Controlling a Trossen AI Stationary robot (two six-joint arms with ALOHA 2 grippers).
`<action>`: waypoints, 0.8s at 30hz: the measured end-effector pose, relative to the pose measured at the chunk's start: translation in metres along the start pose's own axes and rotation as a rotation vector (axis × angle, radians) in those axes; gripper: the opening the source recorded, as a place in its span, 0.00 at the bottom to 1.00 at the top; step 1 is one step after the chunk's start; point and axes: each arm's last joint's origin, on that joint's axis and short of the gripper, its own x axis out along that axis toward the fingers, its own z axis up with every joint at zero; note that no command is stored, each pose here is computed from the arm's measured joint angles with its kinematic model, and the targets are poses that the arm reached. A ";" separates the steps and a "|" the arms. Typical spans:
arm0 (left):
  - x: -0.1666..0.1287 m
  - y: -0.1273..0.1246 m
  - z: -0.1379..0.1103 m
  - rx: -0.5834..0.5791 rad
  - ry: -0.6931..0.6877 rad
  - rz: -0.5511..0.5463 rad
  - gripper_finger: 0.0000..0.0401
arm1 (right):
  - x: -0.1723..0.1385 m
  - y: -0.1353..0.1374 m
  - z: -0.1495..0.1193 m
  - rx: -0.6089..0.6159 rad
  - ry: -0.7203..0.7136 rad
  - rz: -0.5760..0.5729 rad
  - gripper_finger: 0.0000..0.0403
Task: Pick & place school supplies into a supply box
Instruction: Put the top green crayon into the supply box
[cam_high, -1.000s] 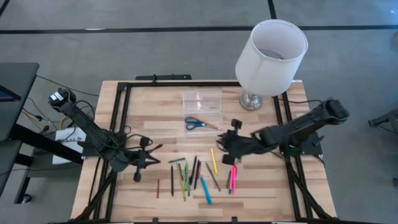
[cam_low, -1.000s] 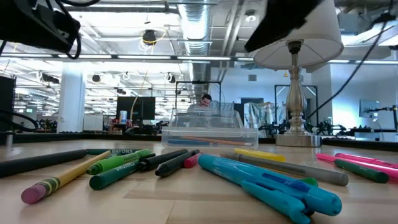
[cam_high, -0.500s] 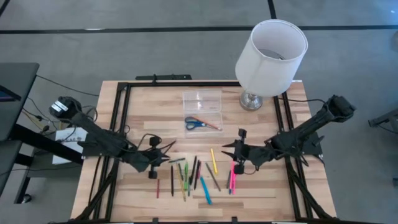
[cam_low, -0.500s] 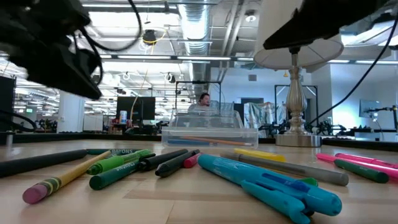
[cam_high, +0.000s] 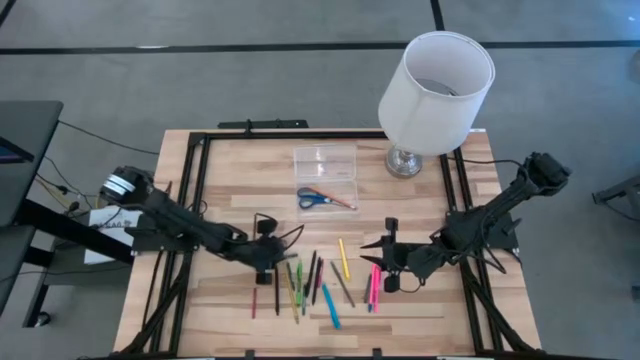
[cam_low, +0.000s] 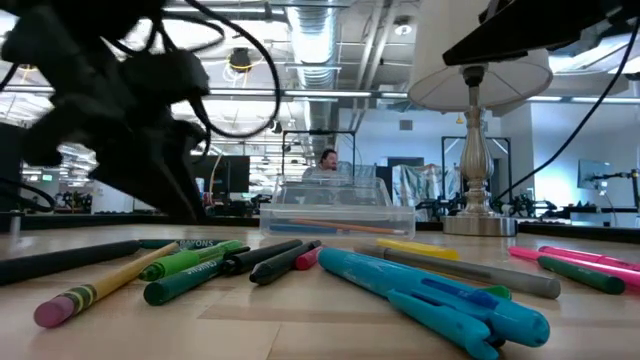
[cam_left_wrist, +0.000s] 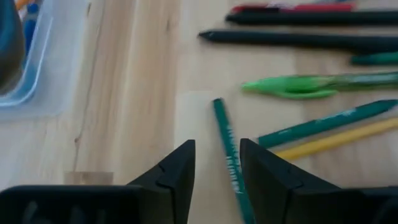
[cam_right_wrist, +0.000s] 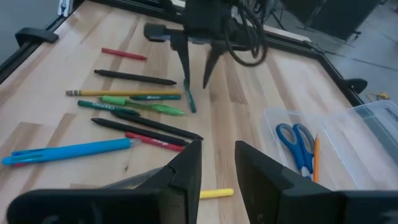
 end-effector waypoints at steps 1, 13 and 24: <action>0.003 0.002 0.001 -0.002 0.020 0.002 0.30 | 0.000 0.000 0.000 -0.001 0.001 0.000 0.23; 0.017 0.012 0.006 -0.029 0.108 -0.089 0.28 | 0.000 0.000 -0.002 -0.005 0.017 0.002 0.23; 0.019 0.026 0.002 -0.163 0.186 -0.089 0.28 | 0.000 0.000 -0.002 -0.003 0.017 0.002 0.23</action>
